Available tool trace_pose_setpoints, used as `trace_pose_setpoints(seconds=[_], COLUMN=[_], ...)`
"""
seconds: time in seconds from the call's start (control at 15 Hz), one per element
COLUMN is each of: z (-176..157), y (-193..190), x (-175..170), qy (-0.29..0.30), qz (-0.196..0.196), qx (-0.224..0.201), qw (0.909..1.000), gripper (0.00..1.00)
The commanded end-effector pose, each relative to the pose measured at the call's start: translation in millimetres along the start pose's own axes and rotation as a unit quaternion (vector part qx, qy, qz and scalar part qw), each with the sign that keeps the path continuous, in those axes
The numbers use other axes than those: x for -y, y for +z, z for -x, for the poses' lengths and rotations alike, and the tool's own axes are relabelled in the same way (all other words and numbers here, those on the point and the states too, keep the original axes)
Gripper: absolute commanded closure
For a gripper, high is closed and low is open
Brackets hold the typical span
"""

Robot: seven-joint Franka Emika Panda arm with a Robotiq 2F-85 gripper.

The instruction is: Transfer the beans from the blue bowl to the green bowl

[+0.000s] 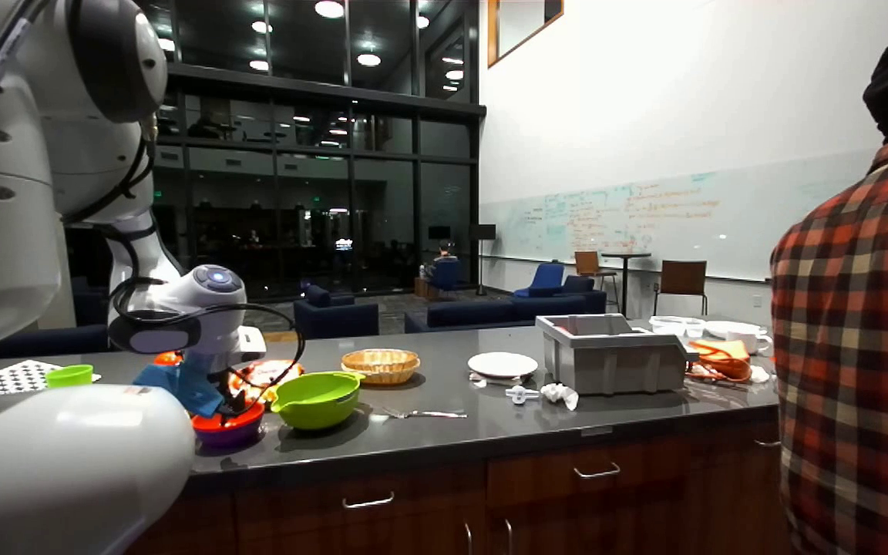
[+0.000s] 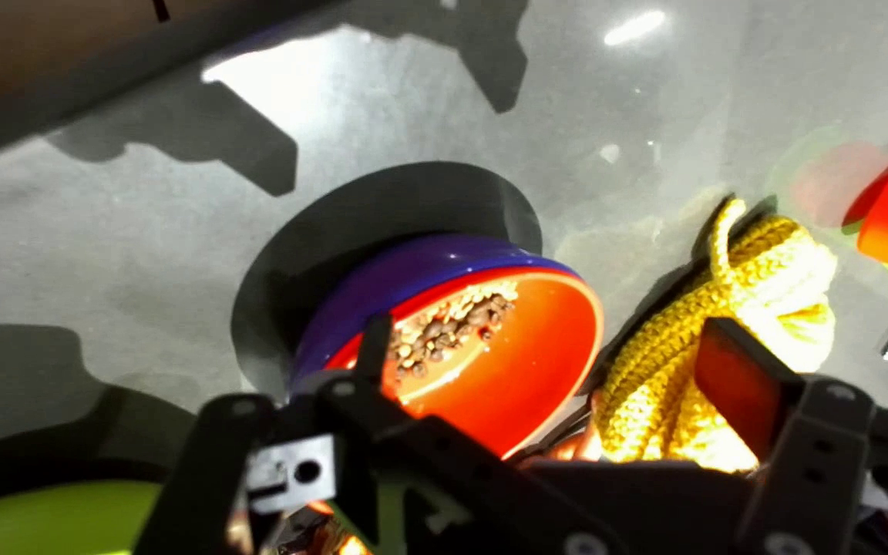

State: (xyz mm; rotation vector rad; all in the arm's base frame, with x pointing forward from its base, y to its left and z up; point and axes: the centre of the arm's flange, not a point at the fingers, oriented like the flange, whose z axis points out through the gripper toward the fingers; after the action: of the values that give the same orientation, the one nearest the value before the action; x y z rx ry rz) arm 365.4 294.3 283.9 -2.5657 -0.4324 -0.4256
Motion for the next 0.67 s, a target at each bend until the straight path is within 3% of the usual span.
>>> trace_pose_setpoints(seconds=[0.0,0.6], z=[-7.5,-25.0], y=[-1.0,7.2], x=[7.5,8.1], qy=[-0.026,-0.070], qz=[0.034,0.089], qx=[0.000,0.002], qw=[0.9991,0.9935], gripper=[0.00,0.00])
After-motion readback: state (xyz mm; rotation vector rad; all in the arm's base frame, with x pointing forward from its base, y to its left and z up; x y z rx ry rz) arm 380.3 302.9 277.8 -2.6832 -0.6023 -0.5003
